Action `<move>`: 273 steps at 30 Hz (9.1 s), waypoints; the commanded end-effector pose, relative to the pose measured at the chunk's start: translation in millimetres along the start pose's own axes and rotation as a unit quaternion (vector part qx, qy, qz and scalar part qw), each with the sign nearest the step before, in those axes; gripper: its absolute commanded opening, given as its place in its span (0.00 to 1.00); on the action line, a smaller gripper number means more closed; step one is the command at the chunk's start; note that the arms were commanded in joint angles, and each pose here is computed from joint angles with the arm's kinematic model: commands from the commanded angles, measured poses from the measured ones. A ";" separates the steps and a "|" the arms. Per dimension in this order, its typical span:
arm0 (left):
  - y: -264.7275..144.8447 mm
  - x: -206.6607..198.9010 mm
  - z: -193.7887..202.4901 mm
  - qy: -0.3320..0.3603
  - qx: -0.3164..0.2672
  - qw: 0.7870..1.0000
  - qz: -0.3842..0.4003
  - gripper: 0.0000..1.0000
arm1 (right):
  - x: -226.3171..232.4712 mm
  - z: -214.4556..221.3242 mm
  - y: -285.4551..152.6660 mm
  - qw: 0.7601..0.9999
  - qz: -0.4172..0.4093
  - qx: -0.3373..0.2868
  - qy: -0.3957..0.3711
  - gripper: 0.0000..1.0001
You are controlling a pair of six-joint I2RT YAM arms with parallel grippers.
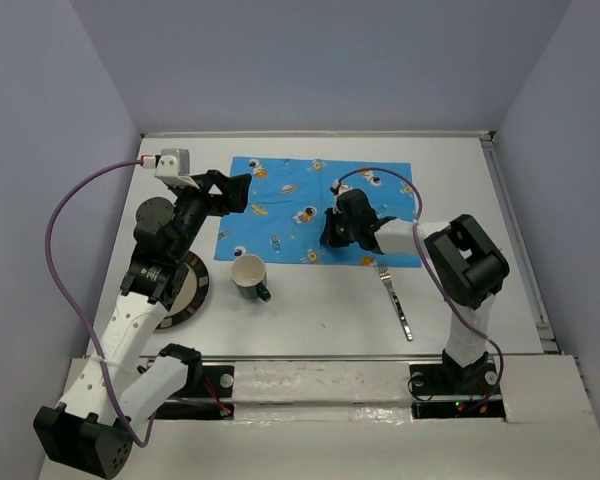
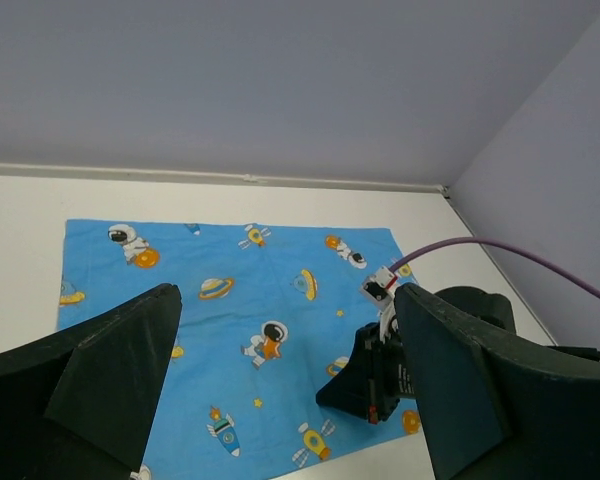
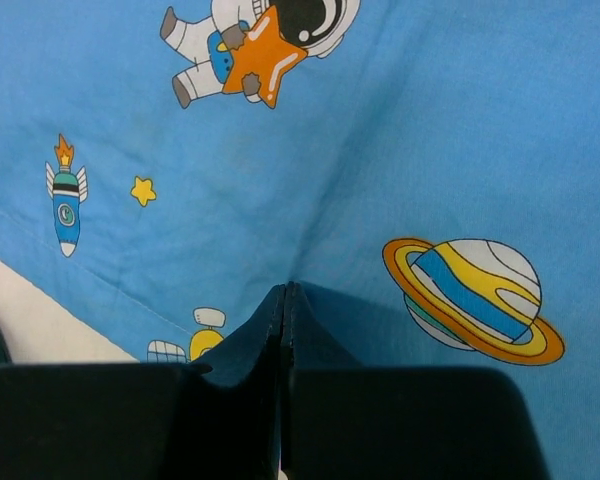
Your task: Set the dinner table for one person
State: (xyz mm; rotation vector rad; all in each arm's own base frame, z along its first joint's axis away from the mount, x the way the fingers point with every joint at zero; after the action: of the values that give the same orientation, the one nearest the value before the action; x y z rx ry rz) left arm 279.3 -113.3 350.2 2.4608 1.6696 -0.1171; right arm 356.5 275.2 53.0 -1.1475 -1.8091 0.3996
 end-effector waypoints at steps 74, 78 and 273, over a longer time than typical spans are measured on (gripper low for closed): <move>-13.9 -3.0 -26.7 -0.002 -0.057 0.998 0.000 0.99 | 192.6 33.3 -98.7 0.969 -0.200 0.020 -0.145 0.98; -14.7 -3.4 -28.2 0.000 -0.059 0.998 0.001 0.99 | 194.8 38.5 -78.2 0.975 -0.156 0.016 -0.155 0.92; -77.4 13.4 -100.6 0.027 -0.181 0.981 -0.063 0.99 | 327.0 -35.8 -21.0 0.915 -0.402 0.025 0.005 0.00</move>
State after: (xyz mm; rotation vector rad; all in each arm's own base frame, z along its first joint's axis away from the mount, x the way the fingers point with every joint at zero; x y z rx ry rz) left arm 237.2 -62.8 398.9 2.1900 1.7622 0.0630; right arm 269.5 580.2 98.7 -0.3300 -1.8514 0.3179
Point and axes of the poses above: each gripper's point midway between its finger pads, its own y axis out along the fingers, its own x axis along the line the jaws close on, z = x × y, the point moved 4 cm from there along -y, back along the fingers, and after that the axes turned 13 degrees about y, right-handed, at the moved point
